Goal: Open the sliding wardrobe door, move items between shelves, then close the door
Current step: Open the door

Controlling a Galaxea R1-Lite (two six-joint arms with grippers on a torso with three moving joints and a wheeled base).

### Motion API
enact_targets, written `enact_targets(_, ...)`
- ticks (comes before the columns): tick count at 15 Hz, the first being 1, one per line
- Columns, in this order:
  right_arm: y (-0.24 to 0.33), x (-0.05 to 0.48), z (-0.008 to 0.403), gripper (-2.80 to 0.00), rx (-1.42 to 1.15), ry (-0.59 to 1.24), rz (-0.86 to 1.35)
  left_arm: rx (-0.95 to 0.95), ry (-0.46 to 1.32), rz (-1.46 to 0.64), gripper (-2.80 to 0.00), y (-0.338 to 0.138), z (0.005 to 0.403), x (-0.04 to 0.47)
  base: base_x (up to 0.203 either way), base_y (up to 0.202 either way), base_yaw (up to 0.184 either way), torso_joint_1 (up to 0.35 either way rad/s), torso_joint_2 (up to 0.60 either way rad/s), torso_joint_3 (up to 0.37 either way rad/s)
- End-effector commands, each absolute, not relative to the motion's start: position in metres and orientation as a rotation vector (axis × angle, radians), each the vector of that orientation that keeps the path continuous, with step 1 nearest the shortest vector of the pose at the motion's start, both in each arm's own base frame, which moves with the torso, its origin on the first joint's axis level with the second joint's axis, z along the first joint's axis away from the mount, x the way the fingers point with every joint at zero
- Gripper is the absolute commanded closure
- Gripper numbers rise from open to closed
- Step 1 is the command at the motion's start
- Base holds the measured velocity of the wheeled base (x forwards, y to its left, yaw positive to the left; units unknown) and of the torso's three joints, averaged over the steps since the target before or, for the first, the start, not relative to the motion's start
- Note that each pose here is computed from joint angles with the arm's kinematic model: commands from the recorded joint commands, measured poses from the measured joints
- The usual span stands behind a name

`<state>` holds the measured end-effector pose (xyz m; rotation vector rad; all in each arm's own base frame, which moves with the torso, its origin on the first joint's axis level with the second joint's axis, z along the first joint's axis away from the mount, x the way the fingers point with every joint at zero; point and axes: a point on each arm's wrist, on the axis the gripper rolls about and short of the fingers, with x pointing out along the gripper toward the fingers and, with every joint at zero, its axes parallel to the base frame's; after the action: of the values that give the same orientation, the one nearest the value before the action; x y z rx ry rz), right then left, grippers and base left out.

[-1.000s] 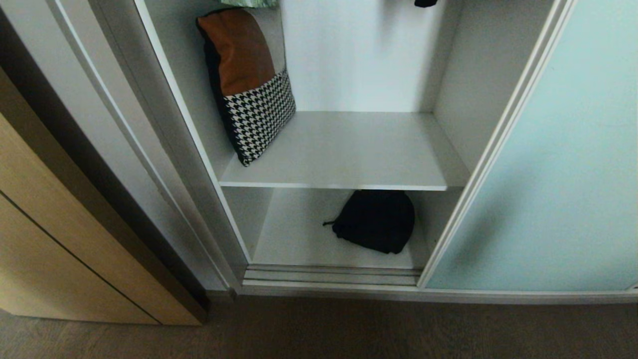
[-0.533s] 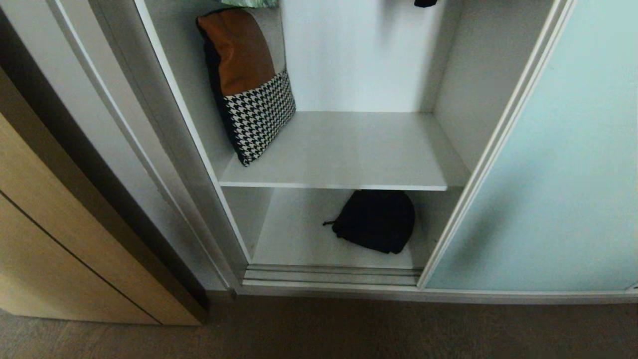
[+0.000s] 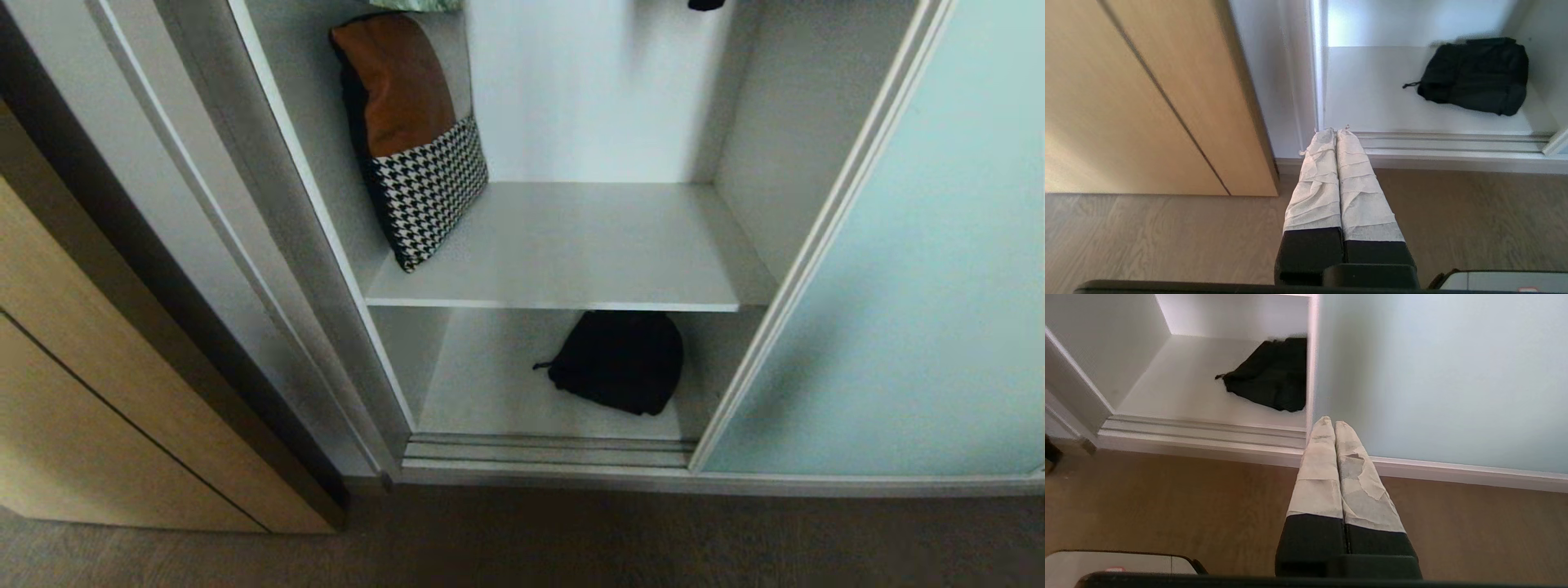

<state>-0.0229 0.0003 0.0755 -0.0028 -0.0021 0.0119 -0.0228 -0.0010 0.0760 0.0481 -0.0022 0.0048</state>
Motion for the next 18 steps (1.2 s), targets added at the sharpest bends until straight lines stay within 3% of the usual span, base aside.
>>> enact_targets(1,0.0003,-0.0229,0.0756,0.0,-0.003,-0.003,0.013,0.052,-0.001,0.005,0.0,-0.001,0.076,-0.0225,0.001,0.175,-0.003,0.002,0.0,0.005)
enact_targets(18,0.0003,-0.0229,0.0755,0.0,-0.003,-0.003,0.012,0.054,-0.003,0.0,0.0,-0.0011,0.0764,-0.0227,0.0,0.195,-0.002,0.001,0.0,0.003)
